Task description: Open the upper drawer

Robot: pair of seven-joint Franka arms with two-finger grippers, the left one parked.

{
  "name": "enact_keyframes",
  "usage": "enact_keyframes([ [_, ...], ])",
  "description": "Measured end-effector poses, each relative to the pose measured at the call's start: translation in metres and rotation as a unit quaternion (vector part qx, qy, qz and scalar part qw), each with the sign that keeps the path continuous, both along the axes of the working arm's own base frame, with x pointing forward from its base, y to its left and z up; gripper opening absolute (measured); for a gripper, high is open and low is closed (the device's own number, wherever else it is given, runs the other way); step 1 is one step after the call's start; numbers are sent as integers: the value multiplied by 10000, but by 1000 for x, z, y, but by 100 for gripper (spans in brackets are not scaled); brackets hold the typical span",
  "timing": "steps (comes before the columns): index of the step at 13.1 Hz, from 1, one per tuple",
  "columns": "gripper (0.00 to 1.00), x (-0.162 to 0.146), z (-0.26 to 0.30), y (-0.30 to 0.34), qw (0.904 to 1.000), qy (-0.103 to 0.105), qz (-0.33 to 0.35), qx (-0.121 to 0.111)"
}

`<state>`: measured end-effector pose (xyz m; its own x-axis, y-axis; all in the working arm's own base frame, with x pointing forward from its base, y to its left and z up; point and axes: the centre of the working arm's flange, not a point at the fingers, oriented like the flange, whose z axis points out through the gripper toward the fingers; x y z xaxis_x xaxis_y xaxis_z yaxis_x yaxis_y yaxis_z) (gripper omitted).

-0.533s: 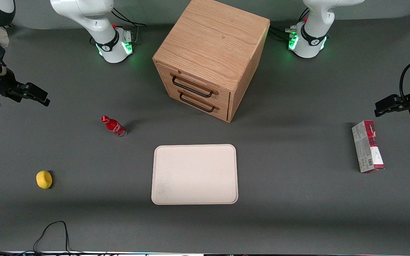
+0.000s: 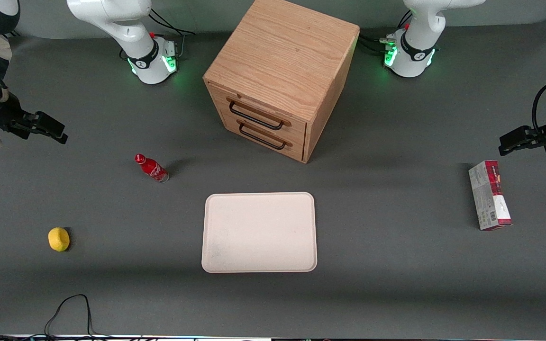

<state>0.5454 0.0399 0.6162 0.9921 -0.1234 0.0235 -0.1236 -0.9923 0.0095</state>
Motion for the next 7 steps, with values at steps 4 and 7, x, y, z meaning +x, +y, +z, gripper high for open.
enact_keyframes([
  [4,100,12,-16,126,9932,114,1150,103],
  [7,100,-2,-30,215,9780,264,2049,280],
])
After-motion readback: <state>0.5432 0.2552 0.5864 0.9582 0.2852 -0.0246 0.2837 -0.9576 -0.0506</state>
